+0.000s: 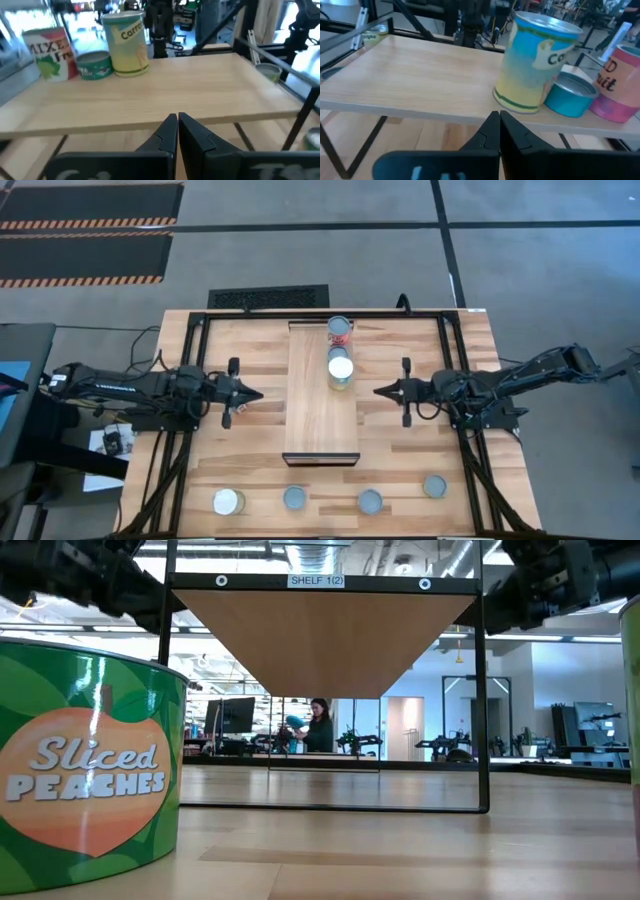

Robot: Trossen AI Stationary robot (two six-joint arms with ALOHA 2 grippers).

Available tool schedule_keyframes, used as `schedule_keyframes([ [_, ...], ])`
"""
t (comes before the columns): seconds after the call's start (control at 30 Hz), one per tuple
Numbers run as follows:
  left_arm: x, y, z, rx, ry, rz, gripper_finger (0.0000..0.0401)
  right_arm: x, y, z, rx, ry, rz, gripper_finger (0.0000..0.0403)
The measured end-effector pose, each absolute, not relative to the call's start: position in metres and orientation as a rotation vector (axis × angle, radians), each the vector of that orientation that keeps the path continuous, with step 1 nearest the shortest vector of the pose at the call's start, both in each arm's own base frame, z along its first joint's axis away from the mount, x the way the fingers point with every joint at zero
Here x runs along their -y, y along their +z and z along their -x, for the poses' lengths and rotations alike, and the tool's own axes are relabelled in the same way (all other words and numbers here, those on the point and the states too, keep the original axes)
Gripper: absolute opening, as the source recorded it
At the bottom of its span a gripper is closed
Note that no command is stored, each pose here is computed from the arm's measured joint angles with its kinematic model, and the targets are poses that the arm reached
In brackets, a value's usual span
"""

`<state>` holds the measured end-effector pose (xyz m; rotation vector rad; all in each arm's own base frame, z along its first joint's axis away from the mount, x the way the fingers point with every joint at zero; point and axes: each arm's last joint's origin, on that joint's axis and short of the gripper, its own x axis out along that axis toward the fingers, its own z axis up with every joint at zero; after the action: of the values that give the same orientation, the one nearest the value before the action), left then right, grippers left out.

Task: Pick and place cans onto a shelf
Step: Put the small red can on the shelf

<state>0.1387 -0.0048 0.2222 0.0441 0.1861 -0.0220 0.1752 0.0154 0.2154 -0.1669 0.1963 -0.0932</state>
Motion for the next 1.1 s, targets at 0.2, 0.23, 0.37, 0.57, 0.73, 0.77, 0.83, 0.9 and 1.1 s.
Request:
schedule_keyframes([
  [0.2,0.006,0.245,-0.134,-0.293,0.119,0.071,0.0006,-0.012,0.215,-0.175,-0.204,-0.113,0.165,0.0013],
  [0.23,0.007,0.247,-0.134,-0.323,0.134,0.079,0.0006,-0.011,0.214,-0.175,-0.210,-0.115,0.166,0.0011],
  [0.37,0.007,0.251,-0.130,-0.483,0.183,0.170,0.0006,-0.008,0.211,-0.175,-0.249,-0.132,0.169,0.0011],
  [0.57,0.006,0.247,-0.134,-0.705,0.307,0.289,0.0014,0.002,0.210,-0.175,-0.258,-0.141,0.163,0.0011],
  [0.73,0.007,0.239,-0.146,-0.841,0.379,0.318,0.0040,0.011,0.210,-0.175,-0.261,-0.149,0.148,0.0010],
  [0.77,0.007,0.236,-0.147,-0.871,0.395,0.327,0.0046,0.012,0.210,-0.175,-0.259,-0.149,0.146,0.0011],
  [0.83,0.008,0.229,-0.152,-0.921,0.432,0.352,0.0056,0.015,0.210,-0.175,-0.260,-0.150,0.140,0.0012],
  [0.9,0.008,0.221,-0.155,-0.992,0.468,0.355,0.0065,0.016,0.210,-0.175,-0.260,-0.142,0.132,0.0012],
  [1.1,0.010,0.203,-0.164,-1.132,0.514,0.351,0.0082,0.017,0.209,-0.175,-0.261,-0.139,0.129,0.0012],
])
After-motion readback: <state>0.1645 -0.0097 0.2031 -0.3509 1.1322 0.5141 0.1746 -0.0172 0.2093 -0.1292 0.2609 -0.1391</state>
